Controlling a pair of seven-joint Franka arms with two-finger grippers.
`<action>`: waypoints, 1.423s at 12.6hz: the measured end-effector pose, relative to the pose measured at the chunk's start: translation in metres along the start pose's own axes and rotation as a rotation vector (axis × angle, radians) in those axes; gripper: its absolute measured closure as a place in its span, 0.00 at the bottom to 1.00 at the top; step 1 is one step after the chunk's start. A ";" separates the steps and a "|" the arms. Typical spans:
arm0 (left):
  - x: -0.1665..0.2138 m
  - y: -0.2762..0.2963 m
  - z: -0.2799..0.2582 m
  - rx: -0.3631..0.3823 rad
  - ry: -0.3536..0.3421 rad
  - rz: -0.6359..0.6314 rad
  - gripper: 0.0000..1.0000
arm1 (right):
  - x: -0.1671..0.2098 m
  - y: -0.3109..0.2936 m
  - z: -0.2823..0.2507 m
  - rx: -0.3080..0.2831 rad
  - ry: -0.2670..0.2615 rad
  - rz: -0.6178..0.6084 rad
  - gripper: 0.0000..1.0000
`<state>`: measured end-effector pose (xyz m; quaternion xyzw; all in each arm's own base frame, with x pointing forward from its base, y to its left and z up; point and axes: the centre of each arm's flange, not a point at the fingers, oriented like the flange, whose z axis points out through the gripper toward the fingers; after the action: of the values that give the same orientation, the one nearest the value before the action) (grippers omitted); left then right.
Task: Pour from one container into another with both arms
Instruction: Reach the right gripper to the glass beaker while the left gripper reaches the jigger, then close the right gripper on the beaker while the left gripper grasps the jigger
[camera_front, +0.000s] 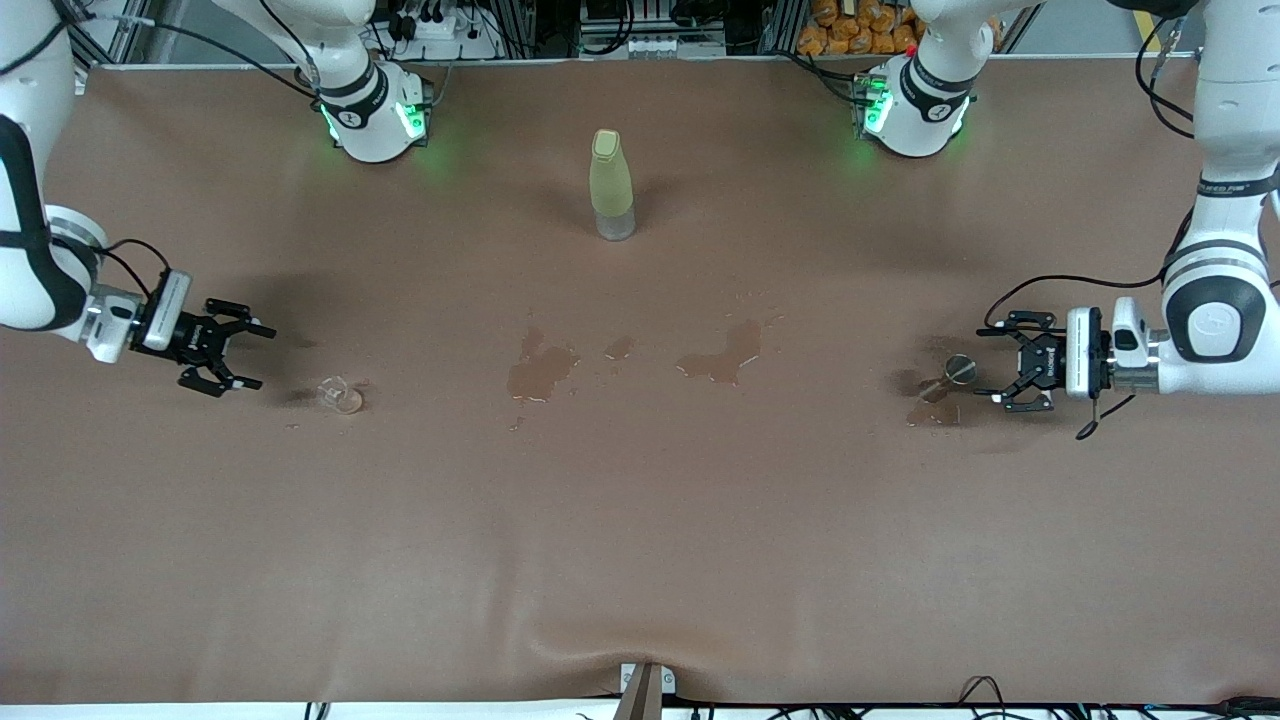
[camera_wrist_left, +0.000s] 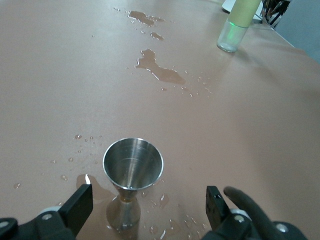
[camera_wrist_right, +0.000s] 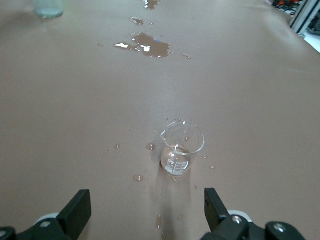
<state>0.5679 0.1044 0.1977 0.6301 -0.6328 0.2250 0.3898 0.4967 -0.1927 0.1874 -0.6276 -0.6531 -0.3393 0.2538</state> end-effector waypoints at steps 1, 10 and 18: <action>-0.006 -0.001 0.006 0.005 0.017 0.001 0.00 | -0.008 -0.004 0.009 -0.012 0.026 0.021 0.00; -0.023 -0.010 0.030 0.049 0.058 -0.012 0.00 | -0.048 -0.023 0.068 -0.098 0.209 0.157 0.00; -0.036 -0.014 0.046 0.069 0.095 0.031 0.11 | -0.050 -0.015 0.095 -0.142 0.272 0.173 0.00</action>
<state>0.5683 0.0897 0.1394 0.6219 -0.6151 0.2822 0.3940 0.4953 -0.1524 0.0866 -0.6462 -0.5307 -0.4434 0.3229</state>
